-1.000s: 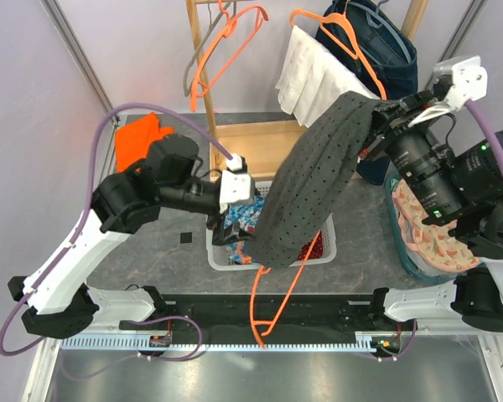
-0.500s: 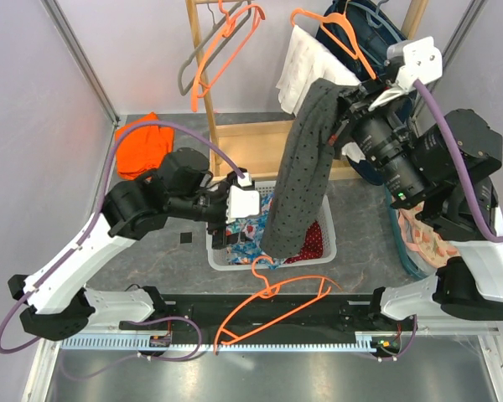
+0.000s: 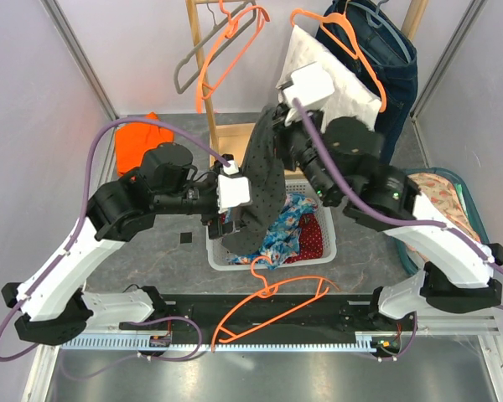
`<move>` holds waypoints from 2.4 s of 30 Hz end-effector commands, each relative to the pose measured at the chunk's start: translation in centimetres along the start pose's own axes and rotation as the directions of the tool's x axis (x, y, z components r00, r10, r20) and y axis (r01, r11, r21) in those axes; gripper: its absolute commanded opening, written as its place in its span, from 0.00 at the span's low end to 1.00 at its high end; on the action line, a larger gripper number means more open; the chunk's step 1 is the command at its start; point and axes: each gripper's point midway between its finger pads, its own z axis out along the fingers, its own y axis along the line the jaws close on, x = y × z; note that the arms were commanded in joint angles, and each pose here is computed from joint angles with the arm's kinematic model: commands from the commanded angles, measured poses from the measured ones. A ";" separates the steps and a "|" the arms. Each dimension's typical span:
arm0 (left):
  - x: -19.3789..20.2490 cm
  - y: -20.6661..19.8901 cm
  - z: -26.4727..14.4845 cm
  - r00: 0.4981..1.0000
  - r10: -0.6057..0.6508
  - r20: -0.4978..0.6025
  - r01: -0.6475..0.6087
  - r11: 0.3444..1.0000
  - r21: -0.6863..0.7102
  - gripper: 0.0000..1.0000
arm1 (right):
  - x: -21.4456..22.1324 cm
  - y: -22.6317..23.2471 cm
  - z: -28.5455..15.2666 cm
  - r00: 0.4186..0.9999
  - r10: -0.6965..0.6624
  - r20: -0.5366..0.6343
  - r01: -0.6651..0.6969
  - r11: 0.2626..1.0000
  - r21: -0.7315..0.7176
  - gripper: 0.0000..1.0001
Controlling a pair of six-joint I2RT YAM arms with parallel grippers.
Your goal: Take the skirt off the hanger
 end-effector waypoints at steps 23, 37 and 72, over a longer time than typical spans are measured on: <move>9.8 -6.8 3.1 0.969 -0.131 -0.209 0.171 0.967 0.189 1.00 | 31.6 -6.8 -1.9 0.820 0.085 -0.566 0.088 0.959 0.270 0.00; 12.5 -12.6 6.7 0.829 -0.442 -0.342 0.546 0.772 0.327 1.00 | 38.7 -8.4 -4.3 0.755 0.153 -0.638 0.075 0.946 0.315 0.00; 17.7 -10.9 13.2 0.761 -0.474 -0.443 0.597 0.779 0.192 0.10 | 43.3 -8.4 -7.2 0.729 0.235 -0.642 -0.005 0.941 0.339 0.00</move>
